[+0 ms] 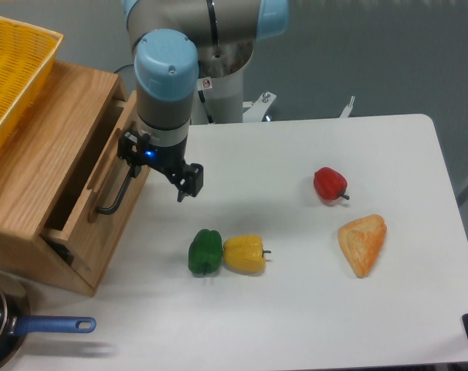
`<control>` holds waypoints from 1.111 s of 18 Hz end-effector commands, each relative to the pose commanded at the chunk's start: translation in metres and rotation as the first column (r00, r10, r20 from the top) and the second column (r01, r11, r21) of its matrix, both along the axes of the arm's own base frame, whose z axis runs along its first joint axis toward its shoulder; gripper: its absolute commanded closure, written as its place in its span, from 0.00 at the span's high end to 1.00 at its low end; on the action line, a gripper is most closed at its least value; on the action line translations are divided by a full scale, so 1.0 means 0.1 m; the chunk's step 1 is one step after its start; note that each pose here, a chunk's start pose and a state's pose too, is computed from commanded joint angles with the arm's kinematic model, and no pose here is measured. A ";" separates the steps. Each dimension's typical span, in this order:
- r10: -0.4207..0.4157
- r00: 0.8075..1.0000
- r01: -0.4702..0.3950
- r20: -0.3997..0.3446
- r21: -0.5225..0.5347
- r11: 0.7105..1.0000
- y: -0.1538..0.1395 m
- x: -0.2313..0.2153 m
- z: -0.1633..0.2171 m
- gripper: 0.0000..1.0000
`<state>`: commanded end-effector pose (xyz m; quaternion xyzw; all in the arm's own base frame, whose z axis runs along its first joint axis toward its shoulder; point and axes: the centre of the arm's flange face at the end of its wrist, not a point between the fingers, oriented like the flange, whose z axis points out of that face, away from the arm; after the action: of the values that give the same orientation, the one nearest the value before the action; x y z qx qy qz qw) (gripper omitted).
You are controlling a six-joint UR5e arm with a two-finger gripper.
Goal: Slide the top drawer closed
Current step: 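Press the drawer front fully flush with the cabinet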
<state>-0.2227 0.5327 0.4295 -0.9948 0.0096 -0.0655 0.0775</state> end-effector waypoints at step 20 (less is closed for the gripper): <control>-0.009 1.000 0.009 0.006 -0.012 1.000 0.00 0.16 0.01 1.00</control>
<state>-0.2071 0.5328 0.4309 -0.9950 0.0136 -0.0690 0.0711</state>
